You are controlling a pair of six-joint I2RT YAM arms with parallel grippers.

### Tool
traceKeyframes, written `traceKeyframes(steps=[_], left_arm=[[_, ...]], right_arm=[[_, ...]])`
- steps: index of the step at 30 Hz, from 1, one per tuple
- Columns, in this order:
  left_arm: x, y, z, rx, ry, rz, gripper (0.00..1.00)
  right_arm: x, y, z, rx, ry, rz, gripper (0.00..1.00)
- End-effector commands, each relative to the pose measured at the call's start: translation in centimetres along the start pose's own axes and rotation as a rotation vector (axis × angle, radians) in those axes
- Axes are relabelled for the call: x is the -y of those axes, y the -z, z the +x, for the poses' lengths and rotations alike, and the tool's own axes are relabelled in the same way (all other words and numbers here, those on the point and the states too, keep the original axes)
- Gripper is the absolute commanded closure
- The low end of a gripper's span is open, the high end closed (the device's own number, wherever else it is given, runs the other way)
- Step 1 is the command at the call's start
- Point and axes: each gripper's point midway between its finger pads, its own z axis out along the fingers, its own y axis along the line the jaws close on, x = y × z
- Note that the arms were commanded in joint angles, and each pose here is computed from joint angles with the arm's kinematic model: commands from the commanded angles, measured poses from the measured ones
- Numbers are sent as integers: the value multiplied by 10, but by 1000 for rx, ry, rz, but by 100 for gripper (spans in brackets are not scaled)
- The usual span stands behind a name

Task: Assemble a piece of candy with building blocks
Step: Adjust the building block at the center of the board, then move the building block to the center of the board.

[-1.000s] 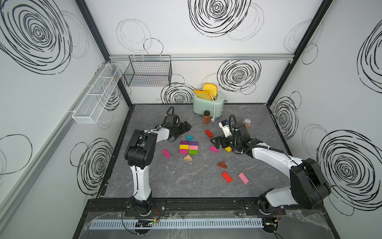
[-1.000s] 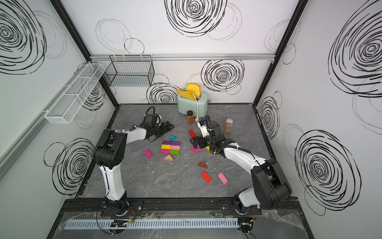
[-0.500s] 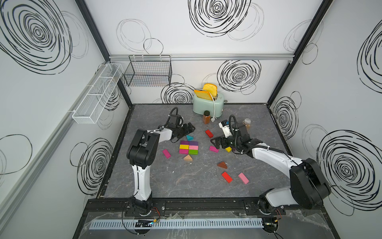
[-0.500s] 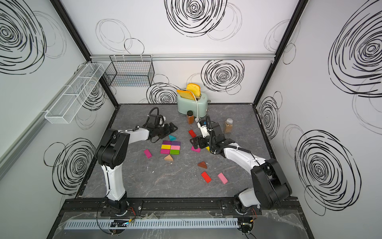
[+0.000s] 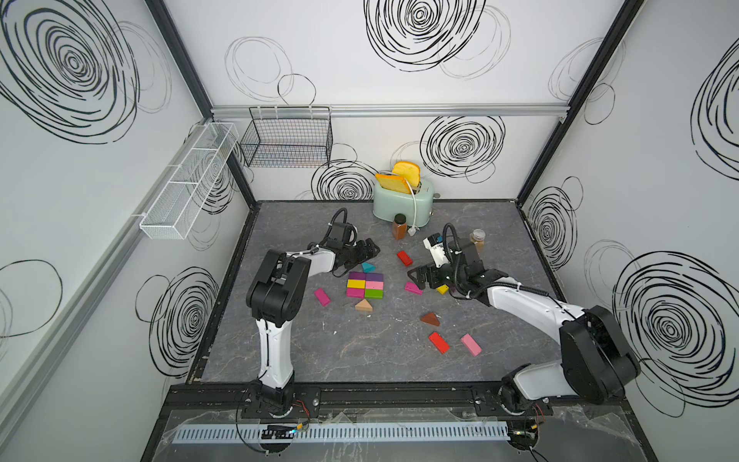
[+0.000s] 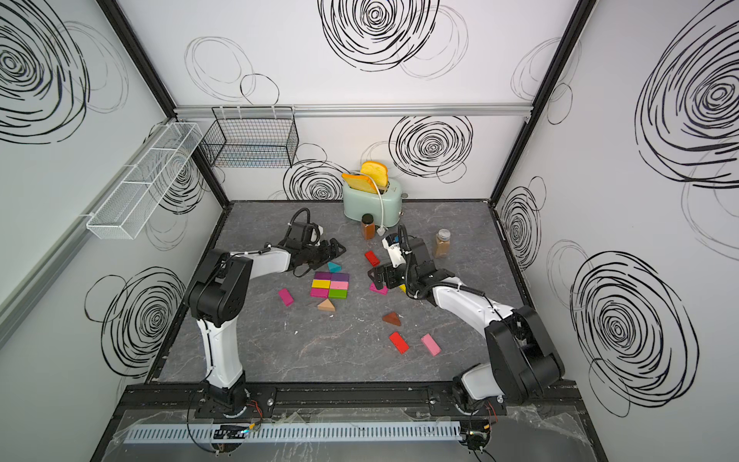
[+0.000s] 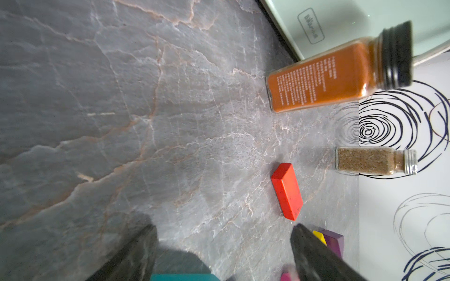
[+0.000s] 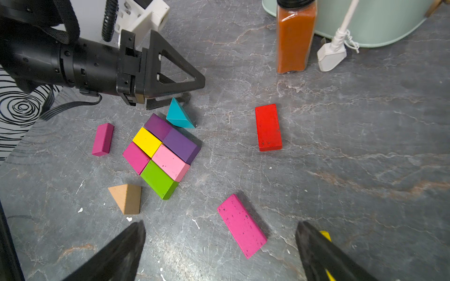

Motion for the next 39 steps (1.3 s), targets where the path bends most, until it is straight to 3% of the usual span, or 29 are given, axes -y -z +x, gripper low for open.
traceKeyframes(steps=[1,9,13,16,18,22,25,30,39], left_arm=[[10,6,-2,12,-24,16,11],[16,12,-8,25,-22,16,11],[24,30,-27,65,-52,9,10],[36,66,-44,111,-121,-46,0],[47,97,-41,129,-181,-81,2],[47,159,-14,146,-219,-100,2],[41,186,13,151,-213,-65,2],[35,192,46,125,-198,-4,2],[41,185,48,124,-205,60,2]], right_arm=[[3,4,0,6,13,13,0],[4,8,-1,11,21,22,0],[9,11,-1,4,28,53,0],[18,11,-3,-20,42,94,1],[23,7,-6,-45,65,121,1],[35,-18,-12,-125,105,159,1],[41,-42,-19,-179,119,165,0],[56,-78,-26,-239,134,200,0],[65,-122,-17,-319,146,175,9]])
